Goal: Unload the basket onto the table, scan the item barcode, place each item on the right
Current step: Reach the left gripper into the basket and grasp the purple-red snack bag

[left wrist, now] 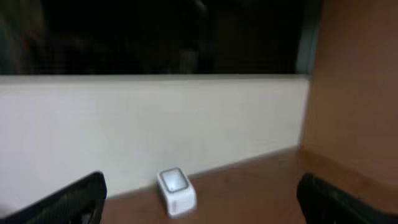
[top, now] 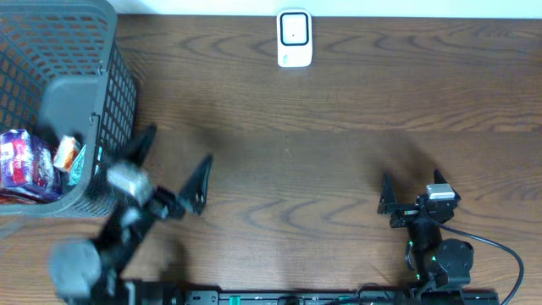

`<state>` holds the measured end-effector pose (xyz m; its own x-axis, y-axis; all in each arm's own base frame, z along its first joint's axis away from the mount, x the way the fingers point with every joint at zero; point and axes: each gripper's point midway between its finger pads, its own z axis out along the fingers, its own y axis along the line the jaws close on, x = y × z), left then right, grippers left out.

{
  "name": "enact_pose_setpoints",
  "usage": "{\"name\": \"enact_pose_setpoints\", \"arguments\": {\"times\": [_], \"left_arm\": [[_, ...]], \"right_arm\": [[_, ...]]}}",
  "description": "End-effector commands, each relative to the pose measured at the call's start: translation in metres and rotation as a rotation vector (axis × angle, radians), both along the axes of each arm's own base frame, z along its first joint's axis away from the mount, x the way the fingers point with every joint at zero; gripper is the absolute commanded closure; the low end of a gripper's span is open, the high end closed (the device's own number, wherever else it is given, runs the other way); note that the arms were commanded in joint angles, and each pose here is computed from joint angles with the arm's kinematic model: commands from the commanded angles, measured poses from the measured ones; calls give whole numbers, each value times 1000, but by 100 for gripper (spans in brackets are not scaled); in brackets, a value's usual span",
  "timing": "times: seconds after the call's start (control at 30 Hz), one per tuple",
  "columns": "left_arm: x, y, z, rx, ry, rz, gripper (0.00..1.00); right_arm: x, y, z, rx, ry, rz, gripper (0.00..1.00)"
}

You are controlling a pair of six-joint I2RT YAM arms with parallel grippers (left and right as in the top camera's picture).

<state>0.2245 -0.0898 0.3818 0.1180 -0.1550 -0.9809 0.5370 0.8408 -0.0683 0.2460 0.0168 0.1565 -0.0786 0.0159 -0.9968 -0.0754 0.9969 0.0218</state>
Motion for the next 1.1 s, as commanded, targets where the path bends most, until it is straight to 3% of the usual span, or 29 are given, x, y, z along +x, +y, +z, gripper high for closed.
{"name": "enact_pose_setpoints", "arguments": {"times": [0.0,0.13,0.3,0.33,0.37,0.43,0.53,0.67,0.77,0.93,1.07], "left_arm": [[13,-25,34,71,63,-174,2],[47,-23,45,63,85,-168,2],[106,24,93,-26,168,-2,2],[137,68,99,-59,278,150,2],[150,92,96,-79,350,225,2],[173,146,82,-130,529,352,2],[189,193,62,-177,616,441,2],[187,261,15,-251,749,621,2],[169,309,-35,-274,915,819,2],[126,357,-106,-65,1198,1139,2],[113,368,-145,-6,1319,1212,2]], "right_arm": [[0,-3,-1,17,2,-13,1],[0,-3,-1,16,2,-13,1],[0,-3,-1,16,2,-13,1],[0,-3,-1,16,2,-13,1],[0,-3,-1,16,2,-13,1],[0,-3,-1,16,2,-13,1],[0,-3,-1,16,2,-13,1],[0,-3,-1,16,2,-13,1],[0,-3,-1,16,2,-13,1],[0,-3,-1,17,2,-13,1],[0,-3,-1,16,2,-13,1]]}}
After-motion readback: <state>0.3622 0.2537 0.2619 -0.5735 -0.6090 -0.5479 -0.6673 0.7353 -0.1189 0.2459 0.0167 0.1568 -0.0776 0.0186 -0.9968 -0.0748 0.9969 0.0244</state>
